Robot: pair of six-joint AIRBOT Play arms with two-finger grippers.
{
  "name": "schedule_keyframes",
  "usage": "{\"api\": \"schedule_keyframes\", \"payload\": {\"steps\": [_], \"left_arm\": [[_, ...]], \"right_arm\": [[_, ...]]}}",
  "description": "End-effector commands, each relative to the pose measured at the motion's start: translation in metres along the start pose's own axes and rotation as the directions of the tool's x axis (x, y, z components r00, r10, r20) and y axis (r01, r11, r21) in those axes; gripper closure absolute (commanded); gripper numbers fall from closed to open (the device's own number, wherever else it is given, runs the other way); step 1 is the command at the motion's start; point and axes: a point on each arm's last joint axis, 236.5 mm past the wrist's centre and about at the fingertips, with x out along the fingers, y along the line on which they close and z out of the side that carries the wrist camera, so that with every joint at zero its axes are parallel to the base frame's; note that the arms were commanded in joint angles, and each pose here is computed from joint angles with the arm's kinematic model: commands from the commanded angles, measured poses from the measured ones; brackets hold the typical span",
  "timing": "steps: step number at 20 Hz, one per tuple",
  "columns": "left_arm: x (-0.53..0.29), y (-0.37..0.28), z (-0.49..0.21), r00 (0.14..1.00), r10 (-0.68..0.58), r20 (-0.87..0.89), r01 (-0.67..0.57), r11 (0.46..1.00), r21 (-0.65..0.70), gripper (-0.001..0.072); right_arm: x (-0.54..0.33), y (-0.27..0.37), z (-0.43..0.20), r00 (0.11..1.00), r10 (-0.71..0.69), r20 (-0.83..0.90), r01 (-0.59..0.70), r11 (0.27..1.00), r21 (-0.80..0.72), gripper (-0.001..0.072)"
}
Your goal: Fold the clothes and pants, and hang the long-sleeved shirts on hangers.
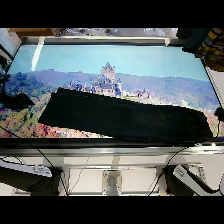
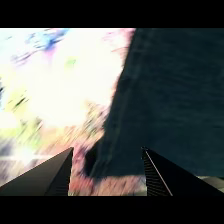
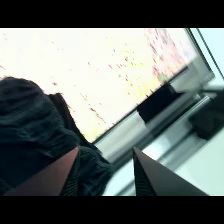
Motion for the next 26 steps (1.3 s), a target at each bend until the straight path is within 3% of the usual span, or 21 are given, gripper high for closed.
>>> {"api": "schedule_keyframes", "payload": {"steps": [1, 5, 8, 11, 16, 17, 19, 26], "left_arm": [[0.03, -0.02, 0.029, 0.998, -0.019, 0.063, 0.013, 0.996, 0.086, 0.0229], [0.082, -0.051, 0.08, 0.982, 0.102, 0.159, -0.137, 0.965, 0.224, 0.0237], [0.102, -0.059, 0.111, 0.944, 0.21, 0.256, -0.264, 0.944, 0.199, 0.0244], [0.114, -0.055, 0.112, 0.942, 0.225, 0.247, -0.273, 0.945, 0.182, 0.0246], [0.118, -0.055, 0.112, 0.943, 0.225, 0.245, -0.272, 0.946, 0.178, 0.0479], [0.118, -0.055, 0.112, 0.943, 0.224, 0.245, -0.272, 0.946, 0.179, 0.0494], [0.117, -0.059, 0.111, 0.945, 0.222, 0.24, -0.269, 0.945, 0.186, 0.0685], [0.046, -0.108, 0.147, 0.881, 0.158, 0.445, -0.342, 0.863, 0.371, 0.0689]], "right_arm": [[-0.016, 0.029, 0.01, 0.988, 0.138, 0.064, -0.141, 0.989, 0.051, 0.0334], [-0.017, 0.058, 0.008, 0.966, 0.252, 0.063, -0.255, 0.965, 0.058, 0.0334], [-0.015, 0.059, 0.003, 0.966, 0.254, 0.049, -0.256, 0.965, 0.048, 0.0334], [-0.015, 0.059, 0.003, 0.966, 0.254, 0.049, -0.256, 0.966, 0.038, 0.0334], [-0.015, 0.058, 0.006, 0.966, 0.253, 0.06, -0.255, 0.966, 0.039, 0.0334], [-0.015, 0.059, 0.006, 0.966, 0.253, 0.06, -0.255, 0.966, 0.039, 0.0334], [-0.015, 0.059, 0.005, 0.966, 0.253, 0.056, -0.256, 0.966, 0.039, 0.0334], [-0.015, 0.059, 0.005, 0.966, 0.254, 0.057, -0.256, 0.966, 0.039, 0.0334]]}}
